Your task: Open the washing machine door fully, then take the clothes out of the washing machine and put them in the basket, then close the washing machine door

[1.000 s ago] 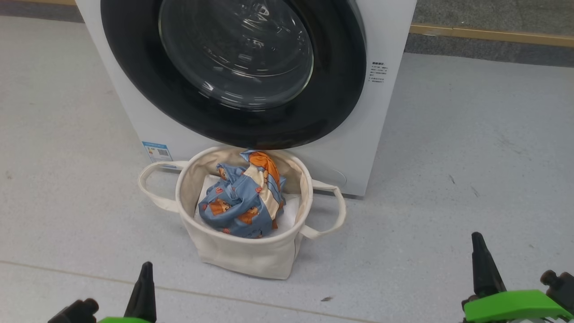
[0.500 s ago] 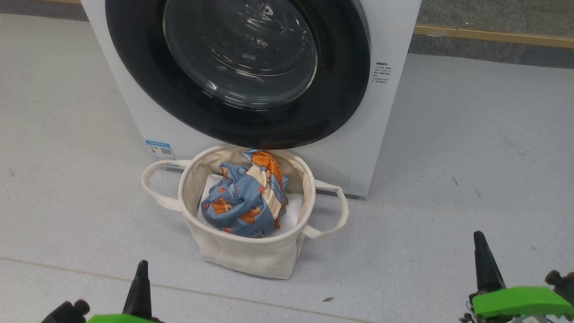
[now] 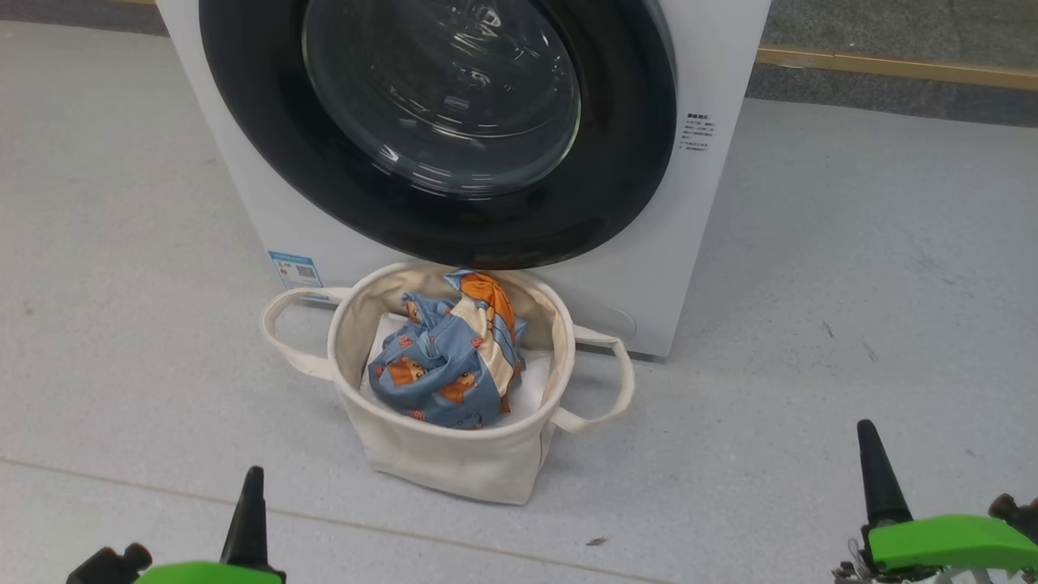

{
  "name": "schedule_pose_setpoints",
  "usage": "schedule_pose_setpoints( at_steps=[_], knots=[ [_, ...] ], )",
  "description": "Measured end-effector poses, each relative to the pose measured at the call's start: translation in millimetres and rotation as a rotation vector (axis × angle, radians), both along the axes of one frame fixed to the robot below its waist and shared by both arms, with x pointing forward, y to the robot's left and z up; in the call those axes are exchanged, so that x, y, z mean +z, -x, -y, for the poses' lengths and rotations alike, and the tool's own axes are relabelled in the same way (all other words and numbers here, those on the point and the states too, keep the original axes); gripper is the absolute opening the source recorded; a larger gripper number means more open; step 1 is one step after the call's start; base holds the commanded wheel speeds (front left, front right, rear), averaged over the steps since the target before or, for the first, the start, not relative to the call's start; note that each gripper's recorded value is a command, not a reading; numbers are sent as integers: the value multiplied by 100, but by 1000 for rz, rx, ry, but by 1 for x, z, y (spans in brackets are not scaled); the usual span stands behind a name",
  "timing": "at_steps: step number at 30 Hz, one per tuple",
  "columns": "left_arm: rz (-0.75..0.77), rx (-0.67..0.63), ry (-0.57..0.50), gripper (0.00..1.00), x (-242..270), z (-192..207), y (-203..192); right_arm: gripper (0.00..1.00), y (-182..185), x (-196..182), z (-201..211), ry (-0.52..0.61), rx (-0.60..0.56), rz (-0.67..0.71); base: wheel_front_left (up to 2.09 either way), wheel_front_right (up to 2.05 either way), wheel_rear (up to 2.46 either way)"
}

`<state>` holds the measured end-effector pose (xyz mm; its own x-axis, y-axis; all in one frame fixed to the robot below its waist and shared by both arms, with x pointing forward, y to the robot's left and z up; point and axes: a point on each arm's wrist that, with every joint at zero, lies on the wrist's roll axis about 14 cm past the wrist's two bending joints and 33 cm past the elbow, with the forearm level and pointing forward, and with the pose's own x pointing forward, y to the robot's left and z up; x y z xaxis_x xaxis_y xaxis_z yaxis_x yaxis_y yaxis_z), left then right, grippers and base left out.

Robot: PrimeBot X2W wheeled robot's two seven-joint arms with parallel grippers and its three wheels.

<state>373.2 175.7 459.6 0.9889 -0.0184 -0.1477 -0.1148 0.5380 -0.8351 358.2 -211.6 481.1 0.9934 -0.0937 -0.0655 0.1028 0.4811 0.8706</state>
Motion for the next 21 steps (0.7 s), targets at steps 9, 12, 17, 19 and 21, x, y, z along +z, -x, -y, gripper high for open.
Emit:
schedule_pose_setpoints(
  at_steps=[9, 12, 17, 19, 21],
  knots=[
    [-3, 13, 104, 0, 1, -1, 0, 0, -4, 0, -1, -94, 3, 3, 0, 0, 0],
    [-3, 18, 139, 0, 2, -2, 0, 0, -4, -2, -1, -127, 2, -2, 0, 0, 0],
    [-4, 25, 197, 0, 2, -3, 1, 0, -5, -2, -2, -180, 6, -3, 0, 0, 0],
    [-5, 26, 220, 0, 3, -3, 1, 0, -6, -2, -2, -199, 5, -1, 0, 0, 0],
    [-1, 33, 241, 0, 4, -4, 1, 0, -7, -3, -3, -222, 8, -2, 0, 0, 0]
  ],
)
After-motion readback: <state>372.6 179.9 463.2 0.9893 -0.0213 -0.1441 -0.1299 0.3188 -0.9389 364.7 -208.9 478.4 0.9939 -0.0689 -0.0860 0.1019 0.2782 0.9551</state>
